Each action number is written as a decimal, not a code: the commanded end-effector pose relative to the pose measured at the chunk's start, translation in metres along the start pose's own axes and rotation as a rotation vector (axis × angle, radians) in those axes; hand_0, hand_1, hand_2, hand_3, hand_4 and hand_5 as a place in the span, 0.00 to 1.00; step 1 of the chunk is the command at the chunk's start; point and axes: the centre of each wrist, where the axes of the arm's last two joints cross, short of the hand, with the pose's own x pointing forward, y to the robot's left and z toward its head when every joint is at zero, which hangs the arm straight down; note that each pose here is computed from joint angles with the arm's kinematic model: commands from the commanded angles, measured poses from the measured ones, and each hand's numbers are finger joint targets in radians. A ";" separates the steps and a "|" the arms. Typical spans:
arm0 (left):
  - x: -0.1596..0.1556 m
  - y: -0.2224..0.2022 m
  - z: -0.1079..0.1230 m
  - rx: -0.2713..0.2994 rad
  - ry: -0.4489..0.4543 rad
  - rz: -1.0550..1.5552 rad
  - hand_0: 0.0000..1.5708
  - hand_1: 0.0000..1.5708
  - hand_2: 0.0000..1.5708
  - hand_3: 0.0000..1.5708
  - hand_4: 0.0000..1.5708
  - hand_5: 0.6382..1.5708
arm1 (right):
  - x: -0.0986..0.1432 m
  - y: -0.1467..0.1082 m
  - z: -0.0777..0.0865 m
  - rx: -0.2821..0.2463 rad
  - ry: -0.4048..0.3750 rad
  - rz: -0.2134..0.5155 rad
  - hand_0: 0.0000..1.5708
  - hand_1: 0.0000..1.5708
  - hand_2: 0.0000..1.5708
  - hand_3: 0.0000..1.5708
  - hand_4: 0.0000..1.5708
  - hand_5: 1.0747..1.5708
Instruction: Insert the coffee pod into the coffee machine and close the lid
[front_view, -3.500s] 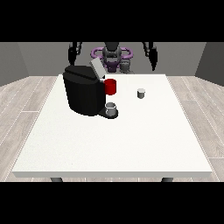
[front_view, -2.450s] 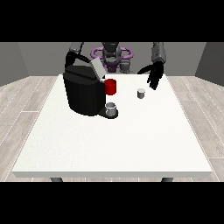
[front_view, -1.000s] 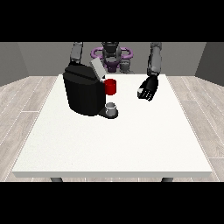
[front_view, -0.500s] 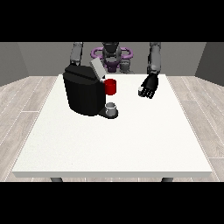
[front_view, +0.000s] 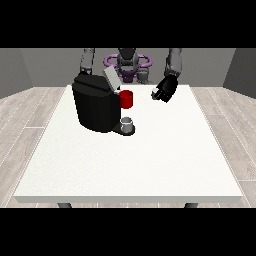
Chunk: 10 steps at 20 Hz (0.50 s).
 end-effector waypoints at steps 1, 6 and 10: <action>0.018 0.035 -0.007 -0.049 -0.041 0.008 0.88 0.88 0.88 0.84 0.31 1.00 | -0.023 -0.002 0.007 0.014 0.038 0.025 0.00 0.00 0.00 0.00 0.00 1.00; 0.044 0.044 -0.017 -0.044 -0.070 -0.001 0.90 0.90 0.89 0.85 0.34 1.00 | -0.011 0.003 0.000 0.029 0.042 0.037 0.00 0.00 0.00 0.00 0.00 1.00; 0.048 0.055 -0.019 -0.006 -0.059 -0.003 0.90 0.90 0.89 0.85 0.34 1.00 | -0.010 0.016 0.004 0.041 -0.017 0.023 0.00 0.00 0.00 0.00 0.00 1.00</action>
